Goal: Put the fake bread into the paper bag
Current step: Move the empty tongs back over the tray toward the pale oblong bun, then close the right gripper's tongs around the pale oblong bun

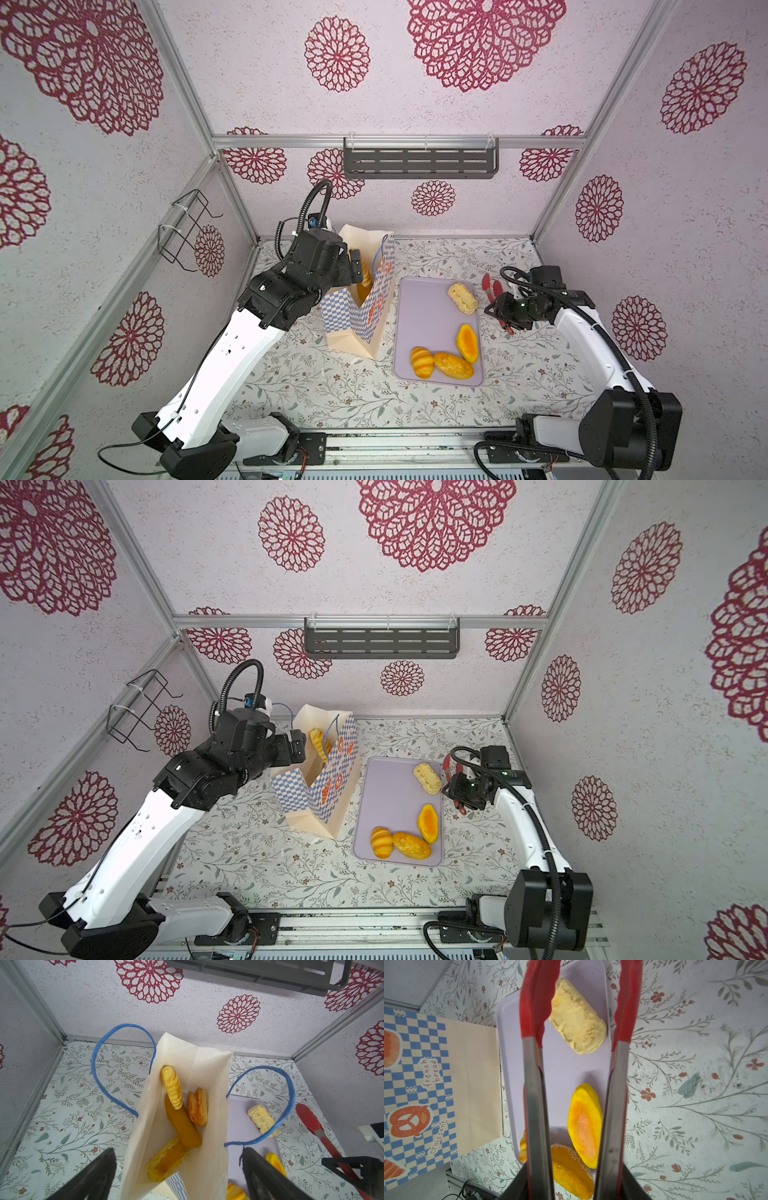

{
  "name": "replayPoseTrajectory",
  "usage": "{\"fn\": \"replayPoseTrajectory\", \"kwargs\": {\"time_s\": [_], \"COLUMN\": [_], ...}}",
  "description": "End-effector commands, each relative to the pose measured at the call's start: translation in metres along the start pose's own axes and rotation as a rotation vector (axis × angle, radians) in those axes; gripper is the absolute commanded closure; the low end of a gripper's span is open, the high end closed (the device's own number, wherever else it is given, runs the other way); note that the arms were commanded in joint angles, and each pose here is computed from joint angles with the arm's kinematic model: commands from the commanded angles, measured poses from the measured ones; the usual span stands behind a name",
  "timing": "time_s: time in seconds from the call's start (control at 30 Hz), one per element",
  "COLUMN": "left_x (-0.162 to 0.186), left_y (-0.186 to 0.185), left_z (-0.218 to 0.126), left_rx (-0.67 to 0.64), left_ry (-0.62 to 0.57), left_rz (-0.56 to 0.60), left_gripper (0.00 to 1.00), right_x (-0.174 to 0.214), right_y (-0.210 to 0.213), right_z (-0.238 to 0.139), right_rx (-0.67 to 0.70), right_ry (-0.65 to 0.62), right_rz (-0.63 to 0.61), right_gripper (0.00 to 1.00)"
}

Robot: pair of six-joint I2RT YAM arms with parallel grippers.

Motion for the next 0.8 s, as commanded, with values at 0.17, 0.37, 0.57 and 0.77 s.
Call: {"fn": "replayPoseTrajectory", "kwargs": {"time_s": [0.17,0.37,0.57,0.77], "left_x": [0.002,0.018,0.029,0.037], "left_y": [0.049,0.086,0.103,0.109], "left_z": [-0.008,0.005,0.012,0.017], "left_rx": [-0.029,0.013,0.028,0.047], "left_ry": [-0.016,0.004,0.019,0.023], "left_rz": [-0.131,-0.293,-0.356,-0.388], "left_gripper": [0.03,0.03,0.03,0.03], "right_x": [-0.016,-0.022,-0.028,-0.035], "right_y": [0.010,0.013,0.018,0.014], "right_z": [0.009,0.026,0.042,0.054], "right_rx": [-0.076,-0.074,-0.056,-0.021], "right_ry": [-0.021,-0.007,0.017,0.034], "right_rz": [-0.025,-0.013,-0.027,-0.028], "right_gripper": [0.50,0.49,0.47,0.46]}}
Point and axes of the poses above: each gripper's point midway between its finger pads, its own z axis out along the fingers, its own y axis along the line the jaws close on, x = y × z, the point moved 7 cm from there along -z, back along the fingers, and after that the axes turned 2 degrees about -z, right-handed, at the moved point
